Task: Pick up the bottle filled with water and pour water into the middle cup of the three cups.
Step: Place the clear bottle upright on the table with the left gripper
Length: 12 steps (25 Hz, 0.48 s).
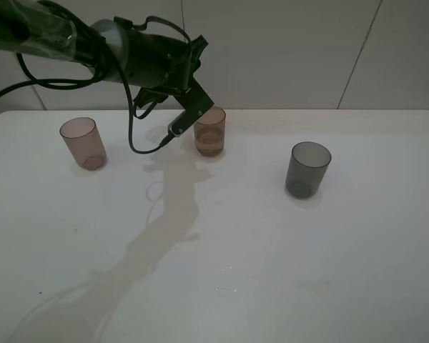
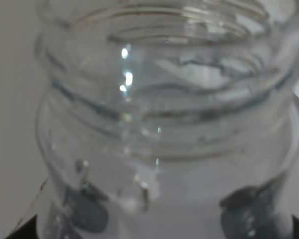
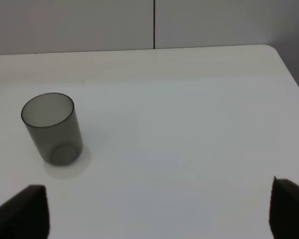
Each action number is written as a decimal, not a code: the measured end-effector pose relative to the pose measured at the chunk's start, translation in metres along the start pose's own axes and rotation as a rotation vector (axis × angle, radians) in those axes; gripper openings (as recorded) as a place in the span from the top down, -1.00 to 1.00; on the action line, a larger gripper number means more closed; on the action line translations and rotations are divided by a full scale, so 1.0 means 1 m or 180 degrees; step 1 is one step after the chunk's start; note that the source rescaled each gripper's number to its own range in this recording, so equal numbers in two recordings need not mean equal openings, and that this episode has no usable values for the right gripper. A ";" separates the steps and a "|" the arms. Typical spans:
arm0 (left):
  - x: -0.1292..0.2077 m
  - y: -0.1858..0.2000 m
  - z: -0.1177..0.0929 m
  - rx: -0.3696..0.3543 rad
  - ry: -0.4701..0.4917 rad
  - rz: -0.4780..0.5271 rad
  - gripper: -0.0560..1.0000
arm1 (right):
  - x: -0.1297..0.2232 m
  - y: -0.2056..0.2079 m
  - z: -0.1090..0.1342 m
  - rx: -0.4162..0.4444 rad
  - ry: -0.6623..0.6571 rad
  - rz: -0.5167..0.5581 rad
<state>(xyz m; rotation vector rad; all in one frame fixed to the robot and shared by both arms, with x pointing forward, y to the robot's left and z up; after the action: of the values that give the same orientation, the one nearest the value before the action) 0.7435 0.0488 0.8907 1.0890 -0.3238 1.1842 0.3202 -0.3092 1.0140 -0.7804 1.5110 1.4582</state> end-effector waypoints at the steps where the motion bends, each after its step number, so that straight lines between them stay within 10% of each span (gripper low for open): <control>1: 0.000 0.000 0.000 -0.0001 0.0001 0.0001 0.88 | 0.000 0.000 0.000 0.0000 0.0000 0.0000; 12: 0.007 0.011 0.004 0.0029 0.0408 -0.0086 0.88 | 0.000 0.000 0.000 0.0000 0.0000 0.0000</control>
<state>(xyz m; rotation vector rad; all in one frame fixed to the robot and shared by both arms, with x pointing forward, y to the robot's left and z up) 0.7379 0.0493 0.9029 1.0170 -0.2040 1.2260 0.3202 -0.3092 1.0140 -0.7804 1.5110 1.4582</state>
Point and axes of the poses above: a point on each arm's last joint axis where the gripper is mounted, y pointing back along that axis away from the gripper, z along the wrist's bending axis when the last joint is at zero, x = y × z, the point moved 10 cm from there along -y, pointing out along that axis toward the gripper, and after that the axes turned 5 degrees about -y, right-handed, at the moved point
